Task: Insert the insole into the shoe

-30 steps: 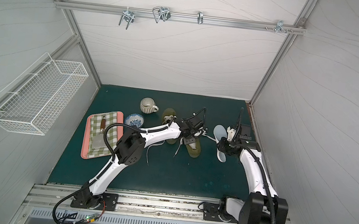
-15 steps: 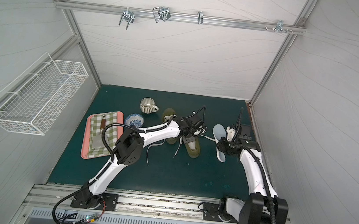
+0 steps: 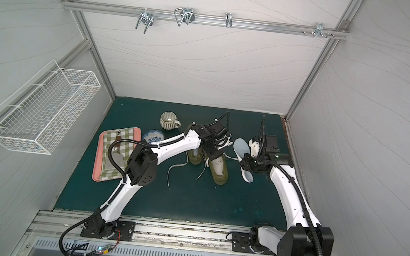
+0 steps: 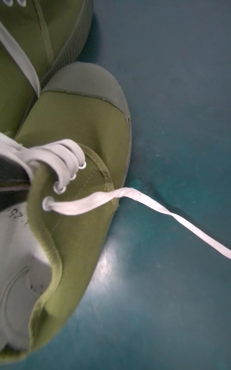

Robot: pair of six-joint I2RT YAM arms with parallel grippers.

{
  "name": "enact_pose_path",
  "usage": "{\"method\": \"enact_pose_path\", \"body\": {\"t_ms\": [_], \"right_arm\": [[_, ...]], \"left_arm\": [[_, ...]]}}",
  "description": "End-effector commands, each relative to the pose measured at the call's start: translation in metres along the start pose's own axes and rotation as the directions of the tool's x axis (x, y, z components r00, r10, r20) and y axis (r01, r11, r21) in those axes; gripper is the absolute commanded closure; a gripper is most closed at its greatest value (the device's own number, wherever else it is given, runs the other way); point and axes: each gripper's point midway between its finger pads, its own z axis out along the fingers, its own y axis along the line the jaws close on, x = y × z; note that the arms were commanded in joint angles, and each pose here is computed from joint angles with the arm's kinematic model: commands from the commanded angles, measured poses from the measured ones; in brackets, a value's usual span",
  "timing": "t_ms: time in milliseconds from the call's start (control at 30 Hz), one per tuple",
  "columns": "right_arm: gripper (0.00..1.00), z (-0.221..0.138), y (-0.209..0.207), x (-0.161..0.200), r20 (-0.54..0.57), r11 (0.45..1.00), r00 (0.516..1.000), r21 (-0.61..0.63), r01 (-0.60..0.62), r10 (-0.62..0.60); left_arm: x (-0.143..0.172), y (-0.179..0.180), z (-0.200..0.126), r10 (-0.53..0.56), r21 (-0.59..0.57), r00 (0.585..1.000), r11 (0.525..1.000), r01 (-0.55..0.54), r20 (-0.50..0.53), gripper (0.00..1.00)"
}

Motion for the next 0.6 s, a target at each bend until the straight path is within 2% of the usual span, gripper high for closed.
{"method": "enact_pose_path", "body": {"t_ms": [0,333,433,567], "right_arm": [[0.77,-0.003,0.01,0.024,-0.084,1.0,0.996,0.002,0.005,-0.005],[0.77,-0.009,0.025,0.025,-0.164,0.999,0.986,-0.012,0.035,-0.037],[0.78,-0.01,0.035,0.03,-0.222,0.997,0.972,-0.035,0.069,-0.075],[0.78,-0.008,0.041,0.042,-0.306,0.989,0.941,-0.001,0.148,-0.142]], "left_arm": [[-0.035,-0.006,-0.041,-0.112,0.131,0.981,0.987,0.092,0.159,1.0],[-0.038,0.011,-0.058,-0.265,0.232,0.943,0.948,0.217,0.203,1.0],[-0.043,0.014,-0.059,-0.294,0.241,0.929,0.941,0.24,0.226,1.0],[-0.051,0.015,-0.06,-0.323,0.258,0.913,0.931,0.259,0.249,1.0]]}}
